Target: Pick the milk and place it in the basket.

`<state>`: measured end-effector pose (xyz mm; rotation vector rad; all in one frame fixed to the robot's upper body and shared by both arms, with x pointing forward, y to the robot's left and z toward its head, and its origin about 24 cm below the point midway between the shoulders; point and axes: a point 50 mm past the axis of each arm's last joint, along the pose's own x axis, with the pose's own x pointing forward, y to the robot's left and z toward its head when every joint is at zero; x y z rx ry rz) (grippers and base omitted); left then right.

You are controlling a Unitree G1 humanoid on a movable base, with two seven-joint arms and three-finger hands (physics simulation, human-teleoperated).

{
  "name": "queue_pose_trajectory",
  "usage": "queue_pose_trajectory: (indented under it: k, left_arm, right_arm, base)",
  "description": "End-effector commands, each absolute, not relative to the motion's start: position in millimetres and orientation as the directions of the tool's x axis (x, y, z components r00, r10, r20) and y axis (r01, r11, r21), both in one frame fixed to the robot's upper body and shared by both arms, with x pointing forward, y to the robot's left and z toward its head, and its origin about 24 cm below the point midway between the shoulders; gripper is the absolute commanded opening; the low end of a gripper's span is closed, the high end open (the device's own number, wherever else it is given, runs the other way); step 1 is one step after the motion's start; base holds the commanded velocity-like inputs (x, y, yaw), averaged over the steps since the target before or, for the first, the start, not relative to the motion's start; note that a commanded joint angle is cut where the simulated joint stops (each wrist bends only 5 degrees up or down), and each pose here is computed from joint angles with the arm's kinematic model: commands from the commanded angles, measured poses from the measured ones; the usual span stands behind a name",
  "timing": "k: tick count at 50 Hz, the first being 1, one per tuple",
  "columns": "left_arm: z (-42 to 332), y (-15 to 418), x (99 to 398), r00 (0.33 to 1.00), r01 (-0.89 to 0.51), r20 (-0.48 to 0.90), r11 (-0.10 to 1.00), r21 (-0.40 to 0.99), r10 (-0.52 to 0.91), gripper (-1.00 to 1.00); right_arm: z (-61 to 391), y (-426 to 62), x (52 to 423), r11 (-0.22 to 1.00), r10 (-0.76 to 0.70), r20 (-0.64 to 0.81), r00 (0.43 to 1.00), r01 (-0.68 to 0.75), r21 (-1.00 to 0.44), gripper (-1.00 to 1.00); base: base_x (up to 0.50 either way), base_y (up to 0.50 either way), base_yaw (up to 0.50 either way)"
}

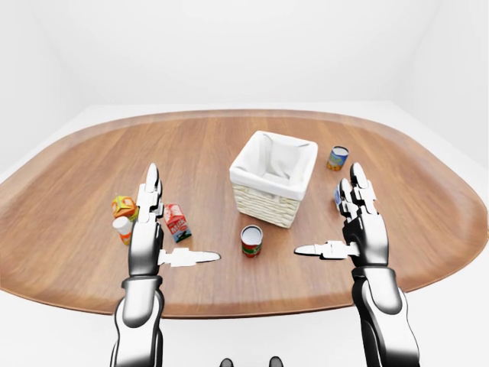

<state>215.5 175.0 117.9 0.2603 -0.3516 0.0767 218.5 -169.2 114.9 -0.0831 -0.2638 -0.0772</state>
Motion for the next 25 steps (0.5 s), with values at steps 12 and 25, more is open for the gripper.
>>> queue_pose_trajectory:
  k: [12, 25]
  left_arm:
    - [115.6, 174.9, 216.0, 0.937, -0.117, 0.349, 0.964, 0.241, 0.026, 1.0]
    - [114.9, 174.7, 216.2, 0.937, -0.116, 0.347, 0.964, 0.24, 0.026, 1.0]
  right_arm:
    - [113.7, -168.7, 218.0, 0.995, -0.058, 0.258, 0.964, 0.078, -0.069, 1.0]
    - [113.3, -168.3, 218.3, 0.995, -0.057, 0.256, 0.965, 0.077, -0.069, 1.0]
  base:
    - [0.22, 0.0, 0.0]
    - [0.22, 0.0, 0.0]
